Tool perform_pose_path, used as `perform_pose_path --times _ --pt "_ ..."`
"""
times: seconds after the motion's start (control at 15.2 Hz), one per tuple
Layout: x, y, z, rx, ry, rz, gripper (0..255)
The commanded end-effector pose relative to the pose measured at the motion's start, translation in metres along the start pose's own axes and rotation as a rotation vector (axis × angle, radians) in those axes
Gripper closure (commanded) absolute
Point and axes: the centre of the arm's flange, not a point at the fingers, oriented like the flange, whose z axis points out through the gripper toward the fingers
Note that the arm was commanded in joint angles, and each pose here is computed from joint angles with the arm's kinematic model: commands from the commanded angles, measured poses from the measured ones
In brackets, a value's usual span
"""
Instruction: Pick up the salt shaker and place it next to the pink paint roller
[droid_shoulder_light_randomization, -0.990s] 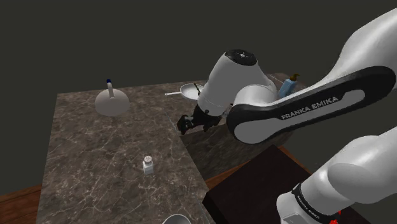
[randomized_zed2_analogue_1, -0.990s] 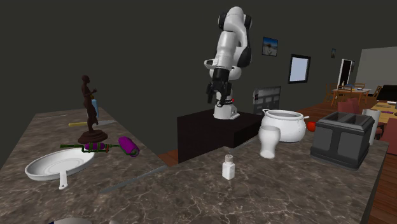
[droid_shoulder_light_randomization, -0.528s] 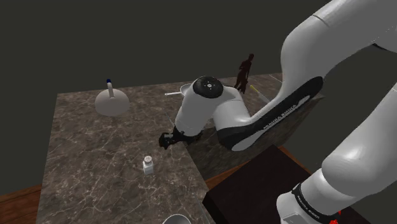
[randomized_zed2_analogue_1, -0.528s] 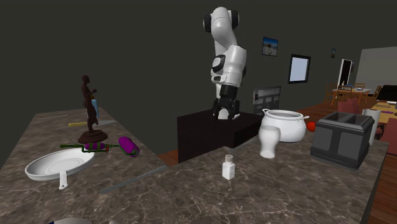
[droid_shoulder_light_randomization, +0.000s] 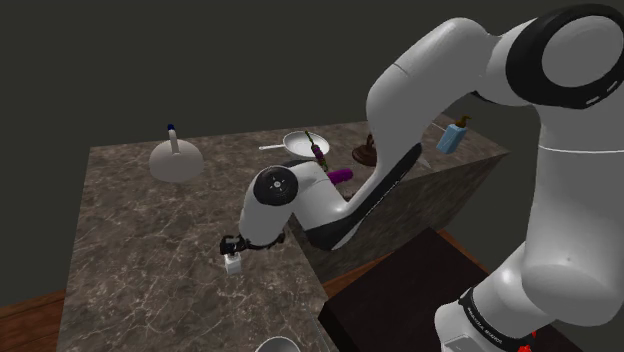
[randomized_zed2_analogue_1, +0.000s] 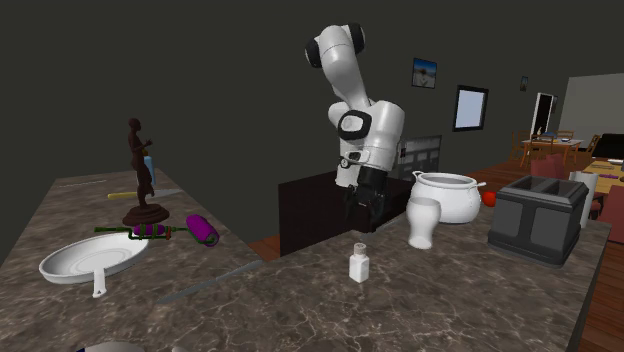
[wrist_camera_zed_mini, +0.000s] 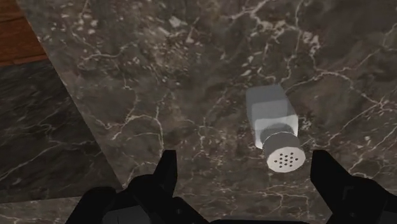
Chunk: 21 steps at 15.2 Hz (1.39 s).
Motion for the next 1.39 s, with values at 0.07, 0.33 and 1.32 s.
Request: perform_pose_path --times 0.07,0.33,1.32 --pt "-0.009 -0.025 0.032 -0.009 0.013 0.003 0" --pt "-0.013 -0.040 0.063 -0.013 0.020 0.006 0" --pt "-0.013 -0.040 0.092 -0.013 0.020 0.006 255"
